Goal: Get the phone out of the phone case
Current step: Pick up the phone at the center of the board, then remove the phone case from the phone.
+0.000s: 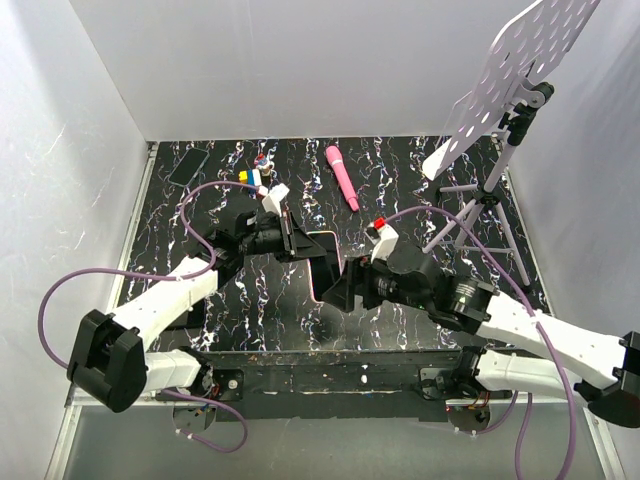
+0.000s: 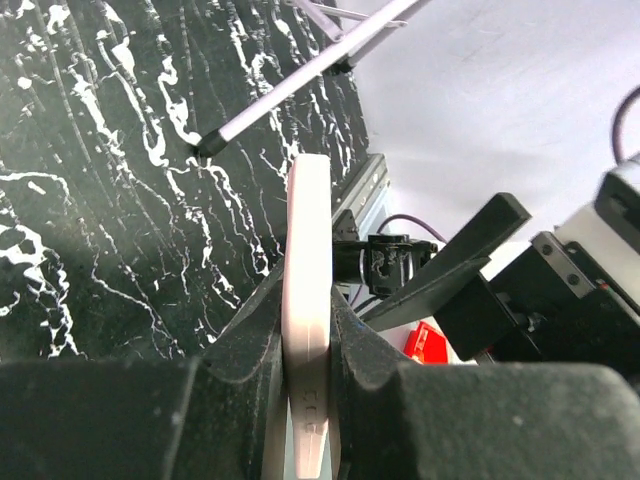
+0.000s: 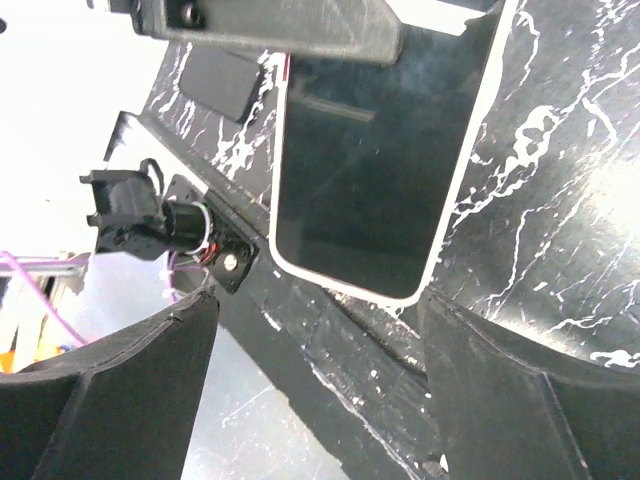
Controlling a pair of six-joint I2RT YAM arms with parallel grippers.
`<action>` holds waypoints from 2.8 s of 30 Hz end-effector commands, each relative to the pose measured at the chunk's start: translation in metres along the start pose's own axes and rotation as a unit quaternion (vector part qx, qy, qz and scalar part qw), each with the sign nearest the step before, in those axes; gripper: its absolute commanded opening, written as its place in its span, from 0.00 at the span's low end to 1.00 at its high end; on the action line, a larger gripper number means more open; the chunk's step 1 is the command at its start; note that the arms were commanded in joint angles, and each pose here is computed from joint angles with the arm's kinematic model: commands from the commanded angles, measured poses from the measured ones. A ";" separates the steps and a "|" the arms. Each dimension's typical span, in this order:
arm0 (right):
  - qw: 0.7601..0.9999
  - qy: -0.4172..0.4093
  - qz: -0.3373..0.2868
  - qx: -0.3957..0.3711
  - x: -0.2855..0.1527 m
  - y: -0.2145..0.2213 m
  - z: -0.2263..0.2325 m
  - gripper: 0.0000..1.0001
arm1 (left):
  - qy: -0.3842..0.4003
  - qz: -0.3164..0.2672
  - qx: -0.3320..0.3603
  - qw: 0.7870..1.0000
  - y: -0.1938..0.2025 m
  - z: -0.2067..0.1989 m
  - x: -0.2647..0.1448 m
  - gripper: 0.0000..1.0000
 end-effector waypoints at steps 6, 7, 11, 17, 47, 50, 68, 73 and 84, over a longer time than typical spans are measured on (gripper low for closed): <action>0.995 -0.076 0.037 0.057 -0.008 0.017 -0.001 0.88 | 0.210 -0.039 0.094 0.972 -0.016 -0.050 -0.015 0.00; 0.993 -0.090 0.038 0.062 -0.007 0.017 0.002 0.85 | 0.231 -0.044 0.099 0.967 -0.017 -0.055 -0.017 0.00; 0.974 -0.207 0.058 0.067 -0.011 0.014 0.022 0.72 | 0.272 -0.042 0.086 0.958 -0.015 -0.062 -0.021 0.00; 0.962 -0.256 0.045 0.079 -0.016 0.008 0.024 0.52 | 0.265 -0.039 0.087 0.959 -0.008 -0.061 -0.025 0.00; 0.961 -0.266 0.014 0.078 -0.010 -0.004 0.032 0.11 | 0.260 -0.021 -0.033 0.965 -0.002 -0.058 -0.013 0.00; 0.973 -0.224 0.034 0.055 -0.011 0.001 0.021 0.31 | 0.270 -0.006 -0.031 0.962 -0.008 -0.060 -0.013 0.00; 0.935 -0.338 0.110 -0.015 -0.032 0.015 0.038 0.39 | 0.330 0.029 0.011 0.943 -0.024 -0.078 -0.022 0.00; 0.944 -0.316 0.092 -0.023 -0.024 0.009 0.036 0.19 | 0.330 0.031 0.010 0.943 -0.025 -0.080 -0.023 0.00; 0.947 -0.273 0.023 -0.169 -0.018 -0.004 0.037 0.01 | 0.375 0.045 -0.018 0.926 -0.020 -0.097 -0.044 0.00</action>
Point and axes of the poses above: each gripper's point midway between its finger pads, its own x axis out along the fingers, its own z axis along the line the jaws close on, y = z × x, the point moved 6 cm from there along -x, back along the fingers, and after that the axes turned 15 degrees about x, right-handed, at the moved point
